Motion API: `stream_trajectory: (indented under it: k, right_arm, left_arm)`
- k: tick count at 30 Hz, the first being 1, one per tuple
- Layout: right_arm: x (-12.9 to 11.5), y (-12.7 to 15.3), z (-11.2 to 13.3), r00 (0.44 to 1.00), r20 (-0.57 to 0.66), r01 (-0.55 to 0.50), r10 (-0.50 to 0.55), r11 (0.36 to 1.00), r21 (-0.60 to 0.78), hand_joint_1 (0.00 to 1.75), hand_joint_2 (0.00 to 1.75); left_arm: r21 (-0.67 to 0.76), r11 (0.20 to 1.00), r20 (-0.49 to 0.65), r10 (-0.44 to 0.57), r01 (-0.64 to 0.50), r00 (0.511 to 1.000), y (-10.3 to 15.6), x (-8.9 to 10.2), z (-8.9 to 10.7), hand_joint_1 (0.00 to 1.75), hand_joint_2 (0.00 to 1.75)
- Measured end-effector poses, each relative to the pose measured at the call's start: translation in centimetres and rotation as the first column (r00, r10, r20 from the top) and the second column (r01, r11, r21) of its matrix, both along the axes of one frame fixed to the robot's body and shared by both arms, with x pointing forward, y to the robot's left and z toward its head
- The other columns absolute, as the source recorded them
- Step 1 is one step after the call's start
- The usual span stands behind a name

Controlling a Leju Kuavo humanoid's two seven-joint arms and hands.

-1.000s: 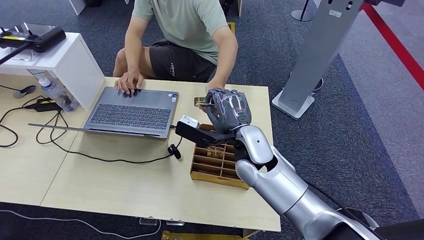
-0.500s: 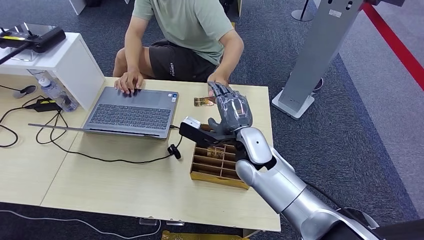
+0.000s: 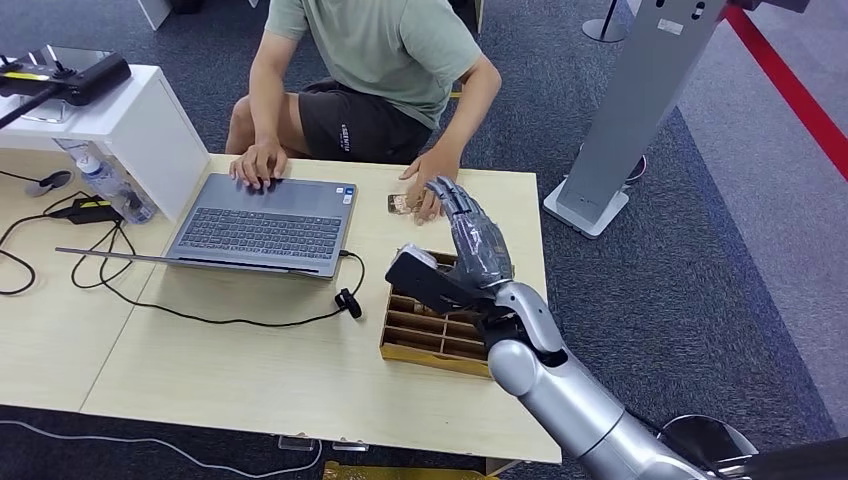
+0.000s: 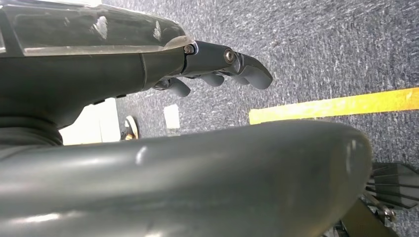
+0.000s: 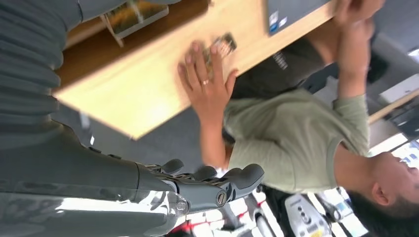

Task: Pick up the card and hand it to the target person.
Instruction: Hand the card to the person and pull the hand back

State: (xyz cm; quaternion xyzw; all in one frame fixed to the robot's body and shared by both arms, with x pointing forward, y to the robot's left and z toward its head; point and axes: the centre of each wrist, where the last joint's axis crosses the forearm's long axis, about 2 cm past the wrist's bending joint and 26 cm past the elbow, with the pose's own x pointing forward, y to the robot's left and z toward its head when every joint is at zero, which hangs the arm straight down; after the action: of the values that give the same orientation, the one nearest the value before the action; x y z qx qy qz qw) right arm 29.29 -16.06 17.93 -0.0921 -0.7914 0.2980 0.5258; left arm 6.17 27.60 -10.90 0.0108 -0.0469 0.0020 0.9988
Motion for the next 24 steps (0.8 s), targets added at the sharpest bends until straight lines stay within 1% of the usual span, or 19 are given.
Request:
stream_trajectory:
  k: [3,7,11,14,17,24]
  right_arm:
    - [-2.1,-1.5,-2.2,0.996,-0.066,-0.061,0.068,0.993,0.101,0.00,1.75]
    - [-4.5,-2.9,-4.9,0.982,-0.141,-0.093,0.122,0.976,0.195,0.00,1.75]
    - [-5.7,-3.4,-6.8,0.969,-0.198,-0.088,0.145,0.958,0.272,0.00,1.75]
    - [-6.2,-3.5,-8.4,0.959,-0.243,-0.061,0.145,0.945,0.321,0.00,1.75]
    - [-6.2,-3.3,-9.1,0.955,-0.259,-0.054,0.142,0.946,0.320,0.00,1.75]
    - [-5.8,-3.0,-8.9,0.956,-0.248,-0.071,0.155,0.945,0.319,0.00,1.75]
  left_arm:
    - [0.003,1.000,0.000,0.003,-0.003,1.000,0.1,0.0,0.0,0.00,0.00]
    - [0.006,1.000,0.005,0.013,-0.013,1.000,0.3,0.0,0.0,0.00,0.00]
    - [0.008,1.000,0.006,0.021,-0.021,1.000,0.4,0.0,0.0,0.00,0.00]
    - [0.007,1.000,0.006,0.031,-0.031,1.000,0.3,0.0,0.0,0.00,0.00]
    - [0.006,1.000,0.011,0.030,-0.030,0.999,0.2,0.0,0.0,0.00,0.00]
    - [0.014,0.999,0.018,0.031,-0.031,0.999,0.5,0.0,0.0,0.00,0.00]
